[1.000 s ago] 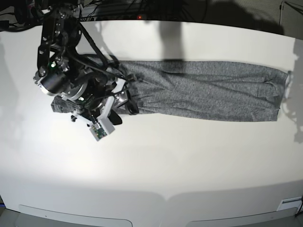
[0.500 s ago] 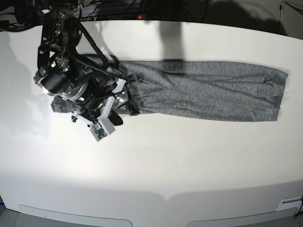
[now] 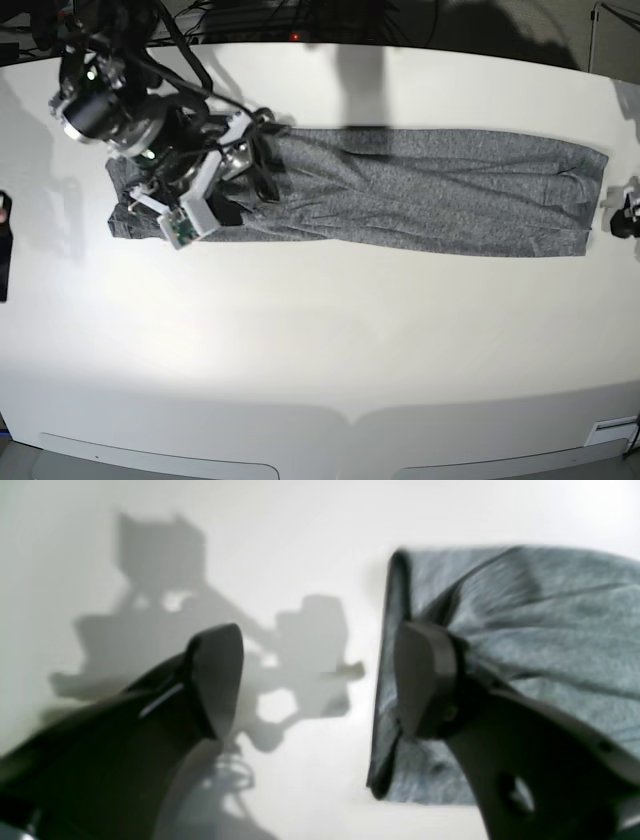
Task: Fold the T-shirt properly
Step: 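Grasp the strip ends with both grippers and tug them apart to smooth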
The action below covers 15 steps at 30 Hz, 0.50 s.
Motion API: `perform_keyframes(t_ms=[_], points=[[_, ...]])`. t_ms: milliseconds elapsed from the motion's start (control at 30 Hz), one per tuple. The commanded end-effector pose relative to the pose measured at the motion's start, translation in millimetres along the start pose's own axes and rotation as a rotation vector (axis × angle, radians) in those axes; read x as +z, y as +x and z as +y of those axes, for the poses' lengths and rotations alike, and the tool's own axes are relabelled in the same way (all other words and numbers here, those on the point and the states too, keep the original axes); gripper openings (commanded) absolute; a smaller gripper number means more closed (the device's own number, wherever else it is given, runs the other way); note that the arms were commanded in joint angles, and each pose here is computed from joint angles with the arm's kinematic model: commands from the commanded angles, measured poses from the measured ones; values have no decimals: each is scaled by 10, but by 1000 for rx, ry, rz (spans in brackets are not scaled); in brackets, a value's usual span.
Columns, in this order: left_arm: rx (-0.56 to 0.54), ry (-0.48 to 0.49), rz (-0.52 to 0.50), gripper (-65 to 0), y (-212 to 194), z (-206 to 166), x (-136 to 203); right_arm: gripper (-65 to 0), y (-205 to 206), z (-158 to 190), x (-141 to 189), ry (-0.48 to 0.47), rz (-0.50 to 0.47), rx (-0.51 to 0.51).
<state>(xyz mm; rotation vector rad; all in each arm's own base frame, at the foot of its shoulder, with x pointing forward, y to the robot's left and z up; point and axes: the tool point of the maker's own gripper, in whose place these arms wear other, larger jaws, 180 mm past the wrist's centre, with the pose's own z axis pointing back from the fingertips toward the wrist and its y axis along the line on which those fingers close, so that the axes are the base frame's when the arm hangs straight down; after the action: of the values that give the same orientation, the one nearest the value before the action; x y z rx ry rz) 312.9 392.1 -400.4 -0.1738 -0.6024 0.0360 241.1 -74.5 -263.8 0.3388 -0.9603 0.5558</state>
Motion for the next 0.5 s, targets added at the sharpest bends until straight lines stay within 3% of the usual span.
perform_keyframes(t_ms=[0,100,267,467], points=[[4,17,-53,-199,184,120,115,-345,144,28,103,0,-57,21],[70,4,1,-199,-38,153,60,-345,168,9,261,-22,-70,12],[226,-127,85,-199,-357,-122,-82,-345,142,-70,367,-19,-76,-27],[273,-232,115,-199,-486,-525,-293,-345,133,-249,468,-79,-84,-37]])
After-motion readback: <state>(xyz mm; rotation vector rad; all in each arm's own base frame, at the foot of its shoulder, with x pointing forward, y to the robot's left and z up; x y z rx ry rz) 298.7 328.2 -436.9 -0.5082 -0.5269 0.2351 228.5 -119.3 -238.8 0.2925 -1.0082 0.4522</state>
